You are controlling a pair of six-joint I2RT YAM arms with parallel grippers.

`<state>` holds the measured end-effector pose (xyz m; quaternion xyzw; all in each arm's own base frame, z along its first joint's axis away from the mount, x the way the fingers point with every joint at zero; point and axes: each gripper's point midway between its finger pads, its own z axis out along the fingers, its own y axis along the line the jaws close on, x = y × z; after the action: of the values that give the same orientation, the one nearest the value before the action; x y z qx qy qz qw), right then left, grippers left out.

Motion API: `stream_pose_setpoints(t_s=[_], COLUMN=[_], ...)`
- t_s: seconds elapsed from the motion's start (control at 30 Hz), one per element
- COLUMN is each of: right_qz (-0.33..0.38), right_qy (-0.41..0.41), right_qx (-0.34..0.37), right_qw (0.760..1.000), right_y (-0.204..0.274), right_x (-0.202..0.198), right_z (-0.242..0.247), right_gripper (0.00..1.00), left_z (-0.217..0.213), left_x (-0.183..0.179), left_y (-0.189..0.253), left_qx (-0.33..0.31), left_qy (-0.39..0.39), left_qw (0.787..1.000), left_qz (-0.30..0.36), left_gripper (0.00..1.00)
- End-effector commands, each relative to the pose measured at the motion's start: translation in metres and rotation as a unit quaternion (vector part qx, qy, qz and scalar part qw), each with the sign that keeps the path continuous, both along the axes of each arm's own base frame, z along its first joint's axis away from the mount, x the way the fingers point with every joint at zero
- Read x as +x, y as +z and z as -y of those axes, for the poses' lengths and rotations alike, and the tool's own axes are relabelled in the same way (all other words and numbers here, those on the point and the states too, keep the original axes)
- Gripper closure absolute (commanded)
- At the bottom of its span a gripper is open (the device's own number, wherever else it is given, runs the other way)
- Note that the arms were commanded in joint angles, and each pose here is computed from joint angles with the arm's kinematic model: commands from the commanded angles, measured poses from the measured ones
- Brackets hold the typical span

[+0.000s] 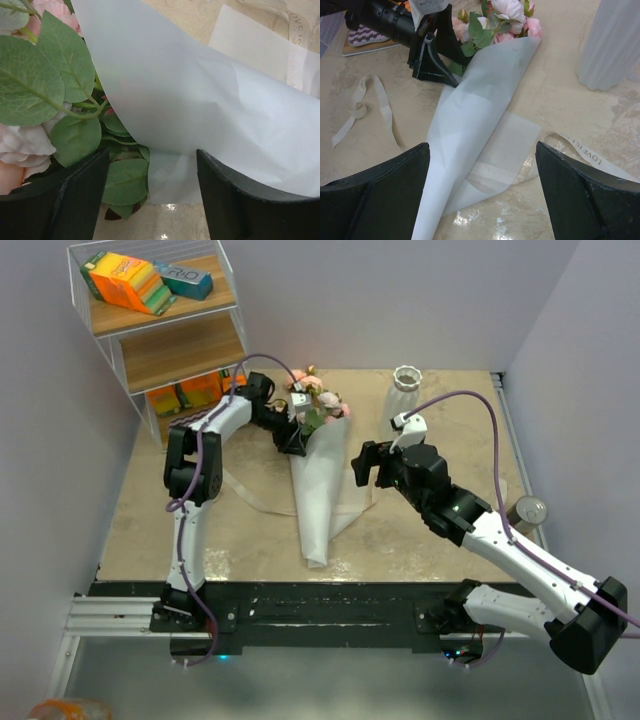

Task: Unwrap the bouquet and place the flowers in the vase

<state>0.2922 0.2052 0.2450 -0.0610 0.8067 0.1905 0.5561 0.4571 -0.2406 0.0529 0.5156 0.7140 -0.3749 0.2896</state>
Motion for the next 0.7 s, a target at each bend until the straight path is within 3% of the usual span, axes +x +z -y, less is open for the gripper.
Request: stream_pose_setpoints(t_s=[0.0, 0.03, 0.1, 0.13, 0.17, 0.2, 0.67], right_qz=[0.016, 0.016, 0.016, 0.017, 0.017, 0.018, 0.016], right_qy=[0.011, 0.011, 0.013, 0.014, 0.015, 0.015, 0.016], right_qx=[0.008, 0.009, 0.009, 0.009, 0.011, 0.011, 0.008], right_qw=[1.0, 1.0, 1.0, 1.0, 1.0, 1.0, 1.0], right_y=[0.007, 0.007, 0.007, 0.008, 0.009, 0.009, 0.006], right_x=[0.002, 0.002, 0.003, 0.003, 0.003, 0.003, -0.001], right_z=[-0.005, -0.006, -0.007, -0.008, -0.008, -0.008, -0.005], right_gripper=[0.11, 0.11, 0.11, 0.11, 0.11, 0.11, 0.11], left_z=[0.004, 0.005, 0.006, 0.006, 0.006, 0.007, 0.005], left_x=[0.001, 0.001, 0.002, 0.002, 0.002, 0.001, -0.015], left_y=[0.036, 0.037, 0.04, 0.042, 0.044, 0.046, 0.064], left_qx=[-0.017, -0.018, -0.021, -0.022, -0.024, -0.026, -0.018], left_qy=[-0.025, -0.027, -0.03, -0.03, -0.03, -0.031, -0.05], left_qw=[0.999, 0.999, 0.999, 0.999, 0.999, 0.999, 0.998], left_qz=[0.021, 0.021, 0.021, 0.022, 0.025, 0.026, 0.027], left_gripper=[0.39, 0.44, 0.64, 0.77, 0.96, 1.0, 1.0])
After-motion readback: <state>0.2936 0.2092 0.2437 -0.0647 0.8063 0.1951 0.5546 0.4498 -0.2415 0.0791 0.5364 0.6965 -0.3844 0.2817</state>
